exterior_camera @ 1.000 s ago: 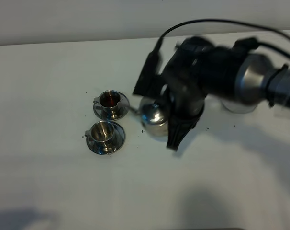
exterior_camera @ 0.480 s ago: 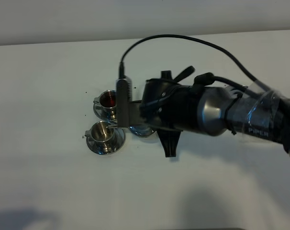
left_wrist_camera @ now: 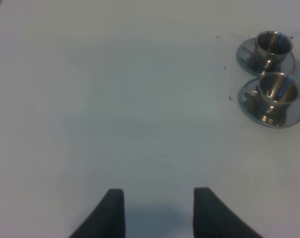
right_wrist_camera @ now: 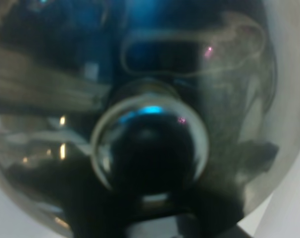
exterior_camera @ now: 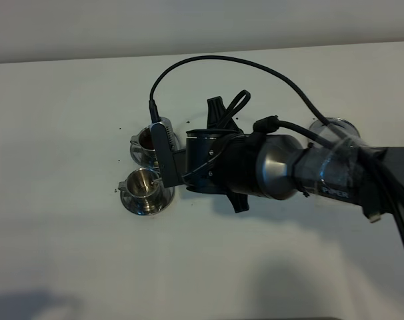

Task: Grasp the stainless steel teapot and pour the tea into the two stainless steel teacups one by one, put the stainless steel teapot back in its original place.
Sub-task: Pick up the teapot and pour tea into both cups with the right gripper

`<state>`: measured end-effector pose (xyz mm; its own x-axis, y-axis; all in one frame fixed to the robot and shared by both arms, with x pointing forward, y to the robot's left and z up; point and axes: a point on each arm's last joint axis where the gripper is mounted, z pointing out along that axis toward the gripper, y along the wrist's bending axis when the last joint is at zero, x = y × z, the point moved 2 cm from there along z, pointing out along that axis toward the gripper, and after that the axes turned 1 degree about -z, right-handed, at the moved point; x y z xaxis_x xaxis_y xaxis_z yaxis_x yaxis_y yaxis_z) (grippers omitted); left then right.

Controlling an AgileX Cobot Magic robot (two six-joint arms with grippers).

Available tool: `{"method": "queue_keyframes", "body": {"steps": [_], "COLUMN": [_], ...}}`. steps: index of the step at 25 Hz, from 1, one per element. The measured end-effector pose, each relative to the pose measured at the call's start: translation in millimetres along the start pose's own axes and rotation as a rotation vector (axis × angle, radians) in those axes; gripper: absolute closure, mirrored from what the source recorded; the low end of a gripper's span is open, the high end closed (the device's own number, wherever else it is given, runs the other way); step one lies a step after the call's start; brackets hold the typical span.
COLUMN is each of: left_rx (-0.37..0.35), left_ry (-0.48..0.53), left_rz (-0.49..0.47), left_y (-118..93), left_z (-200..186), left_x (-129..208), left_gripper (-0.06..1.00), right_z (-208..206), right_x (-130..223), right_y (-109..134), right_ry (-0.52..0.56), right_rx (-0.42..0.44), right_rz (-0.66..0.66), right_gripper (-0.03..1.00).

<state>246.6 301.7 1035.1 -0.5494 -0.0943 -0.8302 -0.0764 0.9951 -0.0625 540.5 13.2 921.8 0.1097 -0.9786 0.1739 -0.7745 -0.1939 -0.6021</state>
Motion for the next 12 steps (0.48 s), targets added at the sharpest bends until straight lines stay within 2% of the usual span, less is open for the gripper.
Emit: {"method": "queue_keyframes", "body": {"steps": [5, 12], "left_rx": [0.000, 0.000], "left_ry": [0.000, 0.000], "left_rz": [0.000, 0.000], "left_y": [0.0, 0.0], "left_z": [0.0, 0.0], "left_x": [0.0, 0.0], "left_gripper": [0.58, 0.58], "right_z": [-3.3, 4.9], "right_x": [-2.9, -13.1], "right_y": [-9.8, -5.7], "right_ry": [-0.002, 0.039], "right_rx": [0.055, 0.097], "right_rz": [-0.029, -0.118], "right_gripper": [0.79, 0.79]}}
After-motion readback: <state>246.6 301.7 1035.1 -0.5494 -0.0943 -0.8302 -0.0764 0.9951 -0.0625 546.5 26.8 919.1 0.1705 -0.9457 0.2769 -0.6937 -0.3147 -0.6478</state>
